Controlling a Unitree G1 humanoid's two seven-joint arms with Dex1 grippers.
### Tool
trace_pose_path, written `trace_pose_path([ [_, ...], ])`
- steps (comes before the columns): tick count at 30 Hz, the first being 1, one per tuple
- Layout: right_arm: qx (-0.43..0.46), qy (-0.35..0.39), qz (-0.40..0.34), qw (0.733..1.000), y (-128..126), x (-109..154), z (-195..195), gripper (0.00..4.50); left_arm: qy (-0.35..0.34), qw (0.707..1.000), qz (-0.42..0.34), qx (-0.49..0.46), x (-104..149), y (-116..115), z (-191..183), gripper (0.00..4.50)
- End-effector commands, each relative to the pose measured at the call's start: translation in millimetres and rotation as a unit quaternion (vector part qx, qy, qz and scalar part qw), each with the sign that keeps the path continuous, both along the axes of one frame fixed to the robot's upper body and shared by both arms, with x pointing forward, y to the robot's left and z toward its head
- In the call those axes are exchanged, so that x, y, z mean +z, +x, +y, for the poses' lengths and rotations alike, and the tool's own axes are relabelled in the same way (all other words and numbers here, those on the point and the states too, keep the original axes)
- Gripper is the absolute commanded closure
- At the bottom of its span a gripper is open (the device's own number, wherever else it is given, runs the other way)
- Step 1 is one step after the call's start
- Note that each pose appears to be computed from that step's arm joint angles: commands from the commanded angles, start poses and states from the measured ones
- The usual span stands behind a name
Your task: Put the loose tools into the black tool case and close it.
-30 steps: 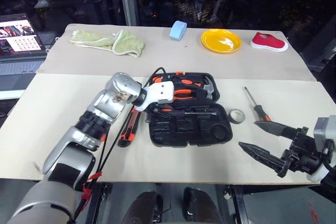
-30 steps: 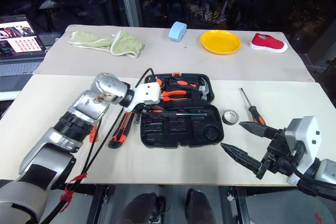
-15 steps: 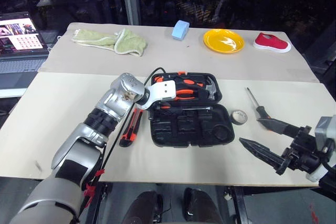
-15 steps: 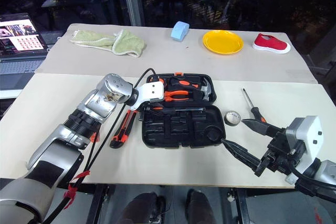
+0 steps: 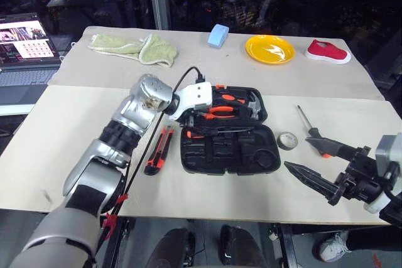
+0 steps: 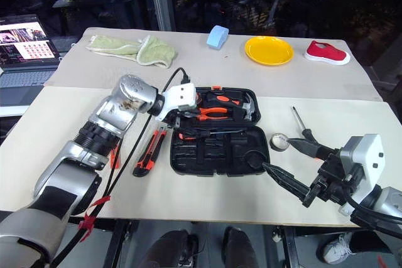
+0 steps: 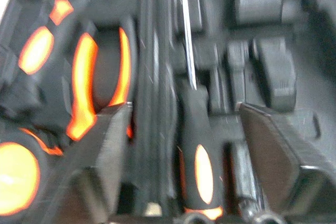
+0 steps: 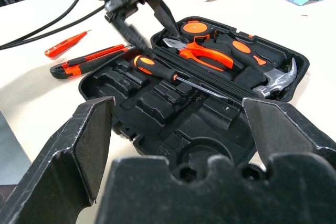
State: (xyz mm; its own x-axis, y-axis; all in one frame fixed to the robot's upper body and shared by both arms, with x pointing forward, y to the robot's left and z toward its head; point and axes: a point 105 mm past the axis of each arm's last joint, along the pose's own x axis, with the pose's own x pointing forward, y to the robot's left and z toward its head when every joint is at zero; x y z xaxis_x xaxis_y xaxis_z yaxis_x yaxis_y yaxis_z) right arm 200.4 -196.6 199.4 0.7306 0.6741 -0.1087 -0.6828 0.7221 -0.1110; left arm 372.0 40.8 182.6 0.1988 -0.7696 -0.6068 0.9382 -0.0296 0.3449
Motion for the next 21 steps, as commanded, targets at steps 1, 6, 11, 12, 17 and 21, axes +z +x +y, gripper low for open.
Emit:
trace_pose_path([
  [1, 0.003, -0.007, -0.017, 1.000, -1.7, 5.3, 3.8, 0.00, 0.015, 0.999, -0.027, -0.018, 0.4, 1.9, -6.4, 3.45],
  [6, -0.001, -0.009, -0.018, 1.000, -3.3, 4.9, 4.3, 0.00, 0.027, 0.999, -0.030, -0.025, -9.4, 3.4, -13.8, 4.47],
  [11, -0.004, -0.010, -0.018, 1.000, -3.6, 4.5, 4.4, 0.00, 0.049, 0.998, -0.021, -0.032, -21.8, 1.9, -15.9, 4.47],
  [12, -0.004, -0.010, -0.018, 1.000, -3.6, 4.4, 4.4, 0.00, 0.052, 0.998, -0.024, -0.032, -23.2, 2.4, -16.0, 4.47],
  [17, -0.004, -0.011, -0.018, 1.000, -2.8, 4.1, 4.2, 0.00, 0.059, 0.997, -0.026, -0.029, -31.2, 3.8, -16.9, 4.47],
  [21, -0.004, -0.011, -0.018, 1.000, -2.3, 4.3, 3.9, 0.00, 0.073, 0.996, -0.029, -0.036, -39.0, 2.6, -16.4, 4.47],
])
